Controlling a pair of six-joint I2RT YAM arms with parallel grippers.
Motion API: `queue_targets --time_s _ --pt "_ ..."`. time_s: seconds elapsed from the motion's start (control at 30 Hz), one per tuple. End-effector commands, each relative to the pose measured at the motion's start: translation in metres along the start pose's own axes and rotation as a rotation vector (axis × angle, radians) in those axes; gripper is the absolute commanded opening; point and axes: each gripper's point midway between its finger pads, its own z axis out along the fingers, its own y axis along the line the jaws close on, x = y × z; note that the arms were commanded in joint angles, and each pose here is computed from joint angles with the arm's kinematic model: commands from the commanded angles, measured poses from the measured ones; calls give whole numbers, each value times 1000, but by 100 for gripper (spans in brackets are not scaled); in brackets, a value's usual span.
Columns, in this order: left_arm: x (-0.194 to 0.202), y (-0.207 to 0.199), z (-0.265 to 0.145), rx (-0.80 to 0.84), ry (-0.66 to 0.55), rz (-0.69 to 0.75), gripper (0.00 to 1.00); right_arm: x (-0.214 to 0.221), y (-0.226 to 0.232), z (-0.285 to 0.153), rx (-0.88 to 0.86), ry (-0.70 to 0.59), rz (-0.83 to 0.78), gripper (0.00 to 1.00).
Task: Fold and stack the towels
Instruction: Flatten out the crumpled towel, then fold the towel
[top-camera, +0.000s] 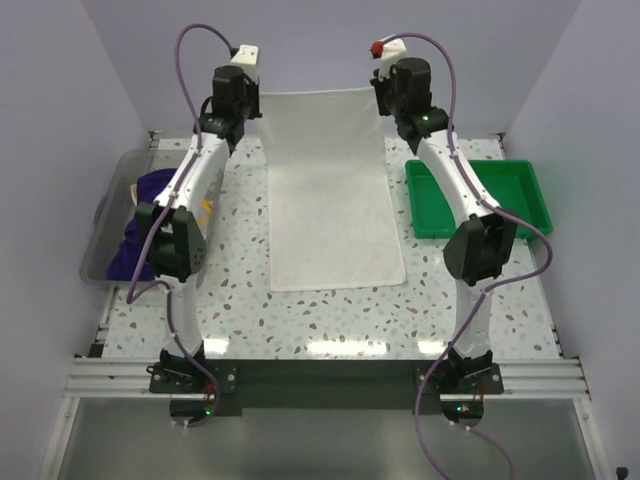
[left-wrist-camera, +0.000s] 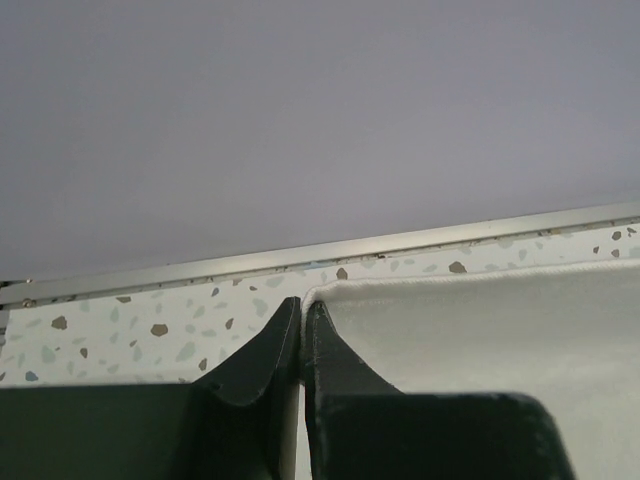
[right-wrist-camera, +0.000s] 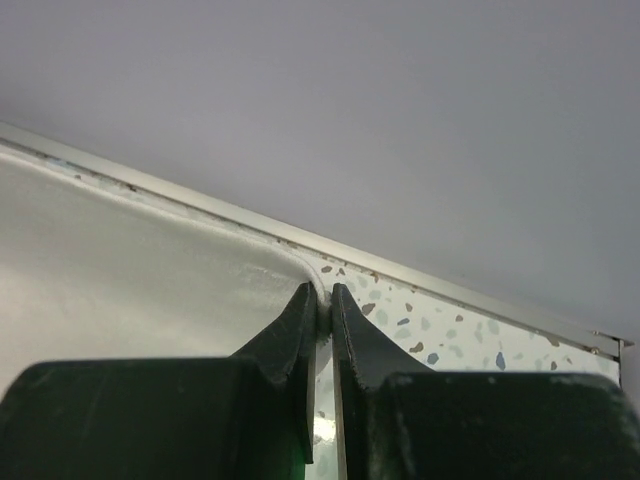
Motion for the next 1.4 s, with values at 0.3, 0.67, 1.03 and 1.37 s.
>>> queue_targets --time_s 0.3,0.67,1.03,1.37 --pt "83 -29 -24 190 158 -140 0 123 -8 -18 -2 311 -23 0" --pt "145 -45 -67 260 408 -214 0 168 -1 -63 -11 472 29 0" --pt "170 -40 -146 226 537 -267 0 196 10 -131 -11 556 151 0" --pt "271 -63 -196 264 718 -305 0 288 46 -162 -33 796 312 0"
